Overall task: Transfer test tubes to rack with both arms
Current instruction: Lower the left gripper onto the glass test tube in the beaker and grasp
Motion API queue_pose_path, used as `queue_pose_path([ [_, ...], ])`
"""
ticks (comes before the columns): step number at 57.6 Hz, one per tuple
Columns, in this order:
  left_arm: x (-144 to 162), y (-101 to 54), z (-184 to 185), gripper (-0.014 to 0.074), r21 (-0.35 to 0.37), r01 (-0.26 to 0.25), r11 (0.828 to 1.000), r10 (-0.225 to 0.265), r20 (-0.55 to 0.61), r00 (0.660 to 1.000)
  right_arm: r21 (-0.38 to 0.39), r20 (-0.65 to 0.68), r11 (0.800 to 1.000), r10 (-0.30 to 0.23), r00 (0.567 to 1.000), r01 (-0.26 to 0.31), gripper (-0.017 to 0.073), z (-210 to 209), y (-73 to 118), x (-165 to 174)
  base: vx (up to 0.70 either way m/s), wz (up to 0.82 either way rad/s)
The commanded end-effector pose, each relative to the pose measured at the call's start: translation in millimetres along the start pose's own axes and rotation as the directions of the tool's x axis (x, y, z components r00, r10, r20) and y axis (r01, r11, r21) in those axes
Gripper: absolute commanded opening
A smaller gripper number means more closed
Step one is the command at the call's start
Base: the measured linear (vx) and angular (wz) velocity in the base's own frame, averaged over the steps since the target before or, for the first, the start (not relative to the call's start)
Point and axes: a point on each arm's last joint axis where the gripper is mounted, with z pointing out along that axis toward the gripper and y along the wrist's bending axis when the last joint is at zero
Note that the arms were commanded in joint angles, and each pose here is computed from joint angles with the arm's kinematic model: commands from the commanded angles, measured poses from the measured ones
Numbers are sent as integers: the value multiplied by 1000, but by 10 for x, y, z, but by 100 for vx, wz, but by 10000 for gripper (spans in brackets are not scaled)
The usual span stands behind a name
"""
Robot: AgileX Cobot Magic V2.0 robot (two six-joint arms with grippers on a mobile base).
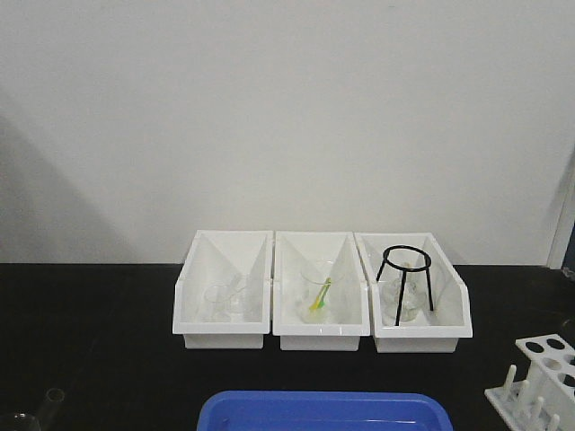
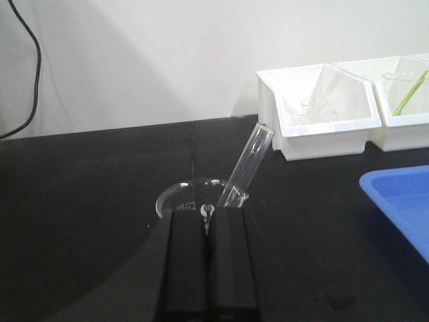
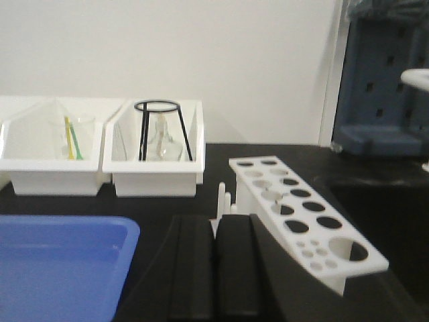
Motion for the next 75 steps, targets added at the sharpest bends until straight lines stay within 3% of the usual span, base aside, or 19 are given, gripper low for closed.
queue_pose_path([
  [1, -83, -4, -7, -20, 9, 15, 1000, -16, 141, 990, 9, 190, 1000, -21, 982, 19, -8, -5, -4, -149, 0, 0],
  [9, -247, -3, -45, -20, 12, 18, 1000, -21, 311, 950, 14, 326, 1000, -18, 945, 14, -8, -42, -8, -306, 0, 0],
  [20, -689, 7, -173, -20, 65, 135, 989, -150, 436, 887, 15, 387, 1000, -4, 922, -2, -8, -131, -28, -762, 0, 0],
  [30, -1328, 12, -200, -20, 66, 121, 990, -138, 477, 868, 23, 379, 999, -29, 925, 22, -8, -38, -49, -1377, 0, 0],
  [44, -1985, 12, 334, -20, 51, 126, 991, -136, 359, 923, 16, 262, 1000, -29, 965, 26, -8, 467, -66, -1901, 0, 0],
  [62, -1912, 5, 995, -20, 27, 123, 992, -126, 177, 976, 5, 175, 1000, 9, 985, -11, -6, 950, -65, -1849, 0, 0],
  [64, -1895, 4, 1018, -17, 25, 113, 993, -115, 164, 980, 5, 169, 1000, 10, 986, -11, -6, 964, -65, -1840, 0, 0],
  [70, -1867, -7, 1062, 1, 20, 8, 1000, -11, 147, 989, 5, 153, 1000, 6, 988, -7, 3, 975, -63, -1823, 0, 0],
  [75, -1866, -12, 1062, 36, 19, -35, 999, 32, 147, 989, 4, 150, 1000, 6, 989, -7, 30, 968, -63, -1822, 0, 0],
])
